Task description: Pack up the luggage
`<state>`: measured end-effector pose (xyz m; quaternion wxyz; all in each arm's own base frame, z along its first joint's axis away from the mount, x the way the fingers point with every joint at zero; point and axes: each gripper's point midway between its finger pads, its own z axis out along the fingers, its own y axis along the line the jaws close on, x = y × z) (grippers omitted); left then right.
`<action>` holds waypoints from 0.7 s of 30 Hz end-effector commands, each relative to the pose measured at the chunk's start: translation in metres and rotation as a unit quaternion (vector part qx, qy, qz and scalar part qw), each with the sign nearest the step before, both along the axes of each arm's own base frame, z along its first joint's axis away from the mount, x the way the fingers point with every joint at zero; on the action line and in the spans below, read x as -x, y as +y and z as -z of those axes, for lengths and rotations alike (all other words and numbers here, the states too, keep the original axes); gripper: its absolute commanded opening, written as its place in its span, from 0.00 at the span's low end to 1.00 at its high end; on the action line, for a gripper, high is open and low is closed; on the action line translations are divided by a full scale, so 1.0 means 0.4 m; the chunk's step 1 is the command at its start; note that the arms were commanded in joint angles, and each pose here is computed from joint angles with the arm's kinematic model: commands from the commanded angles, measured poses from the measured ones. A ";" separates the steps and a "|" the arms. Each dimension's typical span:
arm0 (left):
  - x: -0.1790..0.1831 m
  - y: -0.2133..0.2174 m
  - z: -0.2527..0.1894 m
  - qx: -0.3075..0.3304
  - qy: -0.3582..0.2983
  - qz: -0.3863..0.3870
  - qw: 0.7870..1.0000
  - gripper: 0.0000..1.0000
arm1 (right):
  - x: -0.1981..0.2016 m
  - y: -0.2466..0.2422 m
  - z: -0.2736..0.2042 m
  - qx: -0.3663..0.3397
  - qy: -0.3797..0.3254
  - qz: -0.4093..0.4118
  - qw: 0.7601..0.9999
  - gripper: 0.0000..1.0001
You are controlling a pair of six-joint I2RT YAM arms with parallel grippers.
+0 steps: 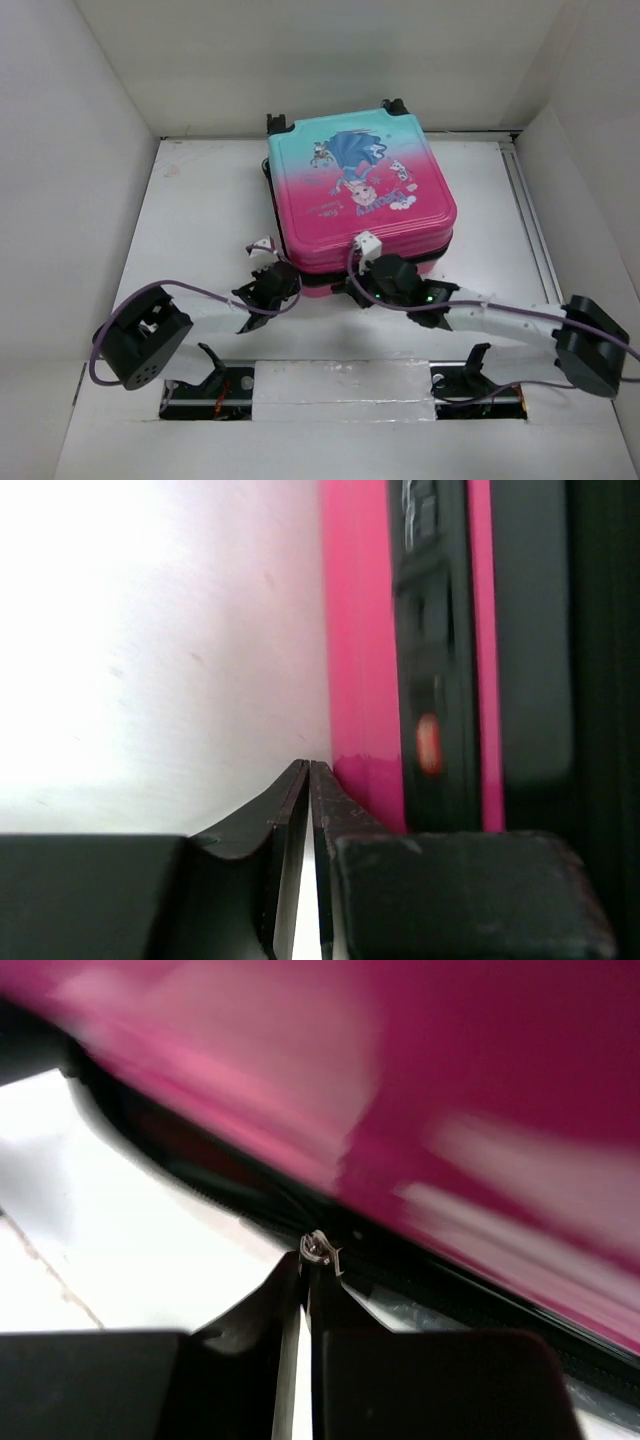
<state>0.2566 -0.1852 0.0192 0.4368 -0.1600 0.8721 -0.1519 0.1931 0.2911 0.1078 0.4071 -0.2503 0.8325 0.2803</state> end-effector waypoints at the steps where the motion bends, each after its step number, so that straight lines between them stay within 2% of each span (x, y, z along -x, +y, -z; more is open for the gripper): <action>1: -0.027 -0.317 -0.279 0.266 -0.073 0.131 0.952 0.08 | 0.333 0.299 -0.160 -0.145 0.048 -0.302 0.941 0.00; 4: -0.027 -0.323 -0.283 0.267 -0.071 0.135 0.952 0.08 | 0.335 0.299 -0.149 -0.129 0.046 -0.288 0.948 0.00; 7: -0.033 -0.313 -0.297 0.267 -0.080 0.125 0.952 0.08 | 0.312 0.238 -0.154 -0.121 0.032 -0.251 0.960 0.00; 8: -0.032 -0.312 -0.305 0.270 -0.083 0.126 0.951 0.08 | 0.297 0.213 -0.189 -0.134 0.017 -0.235 0.963 0.00; 11: -0.032 -0.305 -0.301 0.264 -0.080 0.120 0.954 0.15 | 0.259 0.149 -0.182 -0.127 0.012 -0.198 0.972 0.00; 12: -0.029 -0.302 -0.313 0.266 -0.083 0.121 0.953 0.21 | 0.252 0.132 -0.203 -0.137 0.004 -0.192 0.972 0.00; 13: -0.034 -0.291 -0.316 0.258 -0.089 0.114 0.955 0.31 | 0.236 0.112 -0.188 -0.128 0.009 -0.178 0.976 0.00; 14: -0.035 -0.279 -0.315 0.248 -0.091 0.107 0.959 0.50 | 0.238 0.108 -0.191 -0.128 0.008 -0.178 0.976 0.00; 15: -0.033 -0.257 -0.304 0.237 -0.089 0.094 0.963 0.58 | 0.229 0.097 -0.183 -0.124 0.010 -0.171 0.977 0.11; 17: -0.053 -0.182 -0.316 0.211 -0.108 0.052 0.970 0.71 | 0.224 0.083 -0.172 -0.118 0.014 -0.165 0.979 0.25; 18: -0.056 -0.148 -0.305 0.198 -0.110 0.039 0.973 0.79 | 0.216 0.077 -0.165 -0.111 0.013 -0.161 0.981 0.44; 19: -0.082 -0.097 -0.349 0.207 -0.133 0.008 0.969 0.82 | 0.217 0.075 -0.173 -0.115 0.010 -0.161 0.980 0.50; 21: -0.108 -0.050 -0.376 0.208 -0.154 -0.004 0.966 0.85 | 0.211 0.067 -0.165 -0.103 0.012 -0.159 0.982 0.56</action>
